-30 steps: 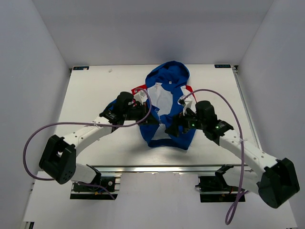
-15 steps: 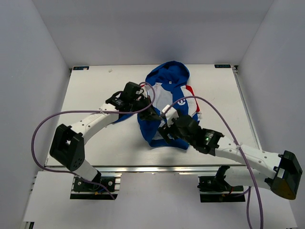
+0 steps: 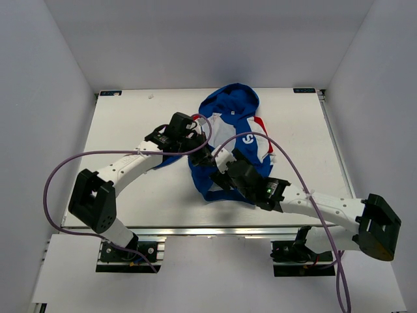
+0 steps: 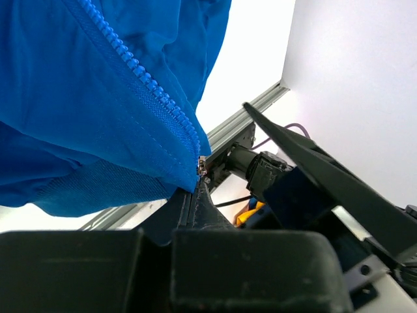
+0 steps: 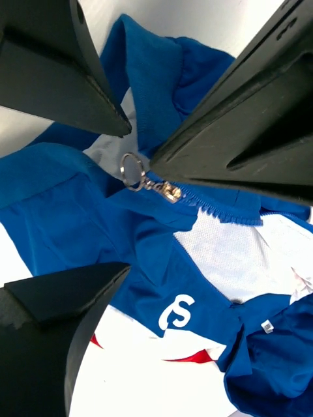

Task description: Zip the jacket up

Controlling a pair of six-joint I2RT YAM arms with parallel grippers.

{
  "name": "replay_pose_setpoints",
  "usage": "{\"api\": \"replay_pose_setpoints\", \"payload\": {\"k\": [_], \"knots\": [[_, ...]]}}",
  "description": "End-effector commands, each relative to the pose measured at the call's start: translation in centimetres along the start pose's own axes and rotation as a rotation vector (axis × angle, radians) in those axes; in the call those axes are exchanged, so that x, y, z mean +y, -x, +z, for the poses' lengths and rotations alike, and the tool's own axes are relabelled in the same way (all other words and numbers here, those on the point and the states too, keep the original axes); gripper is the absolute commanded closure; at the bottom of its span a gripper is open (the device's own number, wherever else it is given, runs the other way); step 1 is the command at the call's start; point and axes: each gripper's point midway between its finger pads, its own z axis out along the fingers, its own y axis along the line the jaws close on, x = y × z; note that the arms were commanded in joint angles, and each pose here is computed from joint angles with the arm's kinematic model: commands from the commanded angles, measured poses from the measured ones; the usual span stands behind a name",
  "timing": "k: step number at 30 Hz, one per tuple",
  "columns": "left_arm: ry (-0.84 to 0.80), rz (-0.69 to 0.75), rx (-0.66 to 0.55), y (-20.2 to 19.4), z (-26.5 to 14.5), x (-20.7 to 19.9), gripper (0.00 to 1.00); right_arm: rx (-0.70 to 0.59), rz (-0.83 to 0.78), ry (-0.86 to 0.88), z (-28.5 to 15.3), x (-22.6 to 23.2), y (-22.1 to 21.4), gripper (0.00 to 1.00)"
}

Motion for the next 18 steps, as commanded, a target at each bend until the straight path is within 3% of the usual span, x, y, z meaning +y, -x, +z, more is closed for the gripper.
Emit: {"api": "replay_pose_setpoints", "payload": {"k": [1, 5, 7, 8, 13, 18], "knots": [[-0.070, 0.041, -0.016, 0.1, -1.2, -2.3, 1.00, -0.062, 0.023, -0.052, 0.6, -0.7, 2.5, 0.19], [-0.071, 0.036, -0.007, -0.1, -1.0, -2.1, 1.00, -0.063, 0.047, -0.058, 0.9, -0.5, 2.5, 0.28], [-0.070, 0.030, 0.004, -0.2, -0.7, -1.8, 1.00, -0.085, 0.075, -0.038, 0.6, -0.3, 2.9, 0.40], [-0.072, 0.031, 0.003, -0.2, -0.7, -1.9, 1.00, -0.085, 0.075, -0.035, 0.6, -0.2, 2.9, 0.40], [-0.064, 0.020, 0.015, -0.3, -0.3, -1.4, 1.00, -0.090, 0.094, -0.041, 0.6, -0.3, 2.8, 0.60], [-0.050, 0.016, 0.017, -0.4, -0.1, -1.1, 1.00, -0.088, 0.088, -0.030, 0.6, -0.1, 2.9, 0.69]]}}
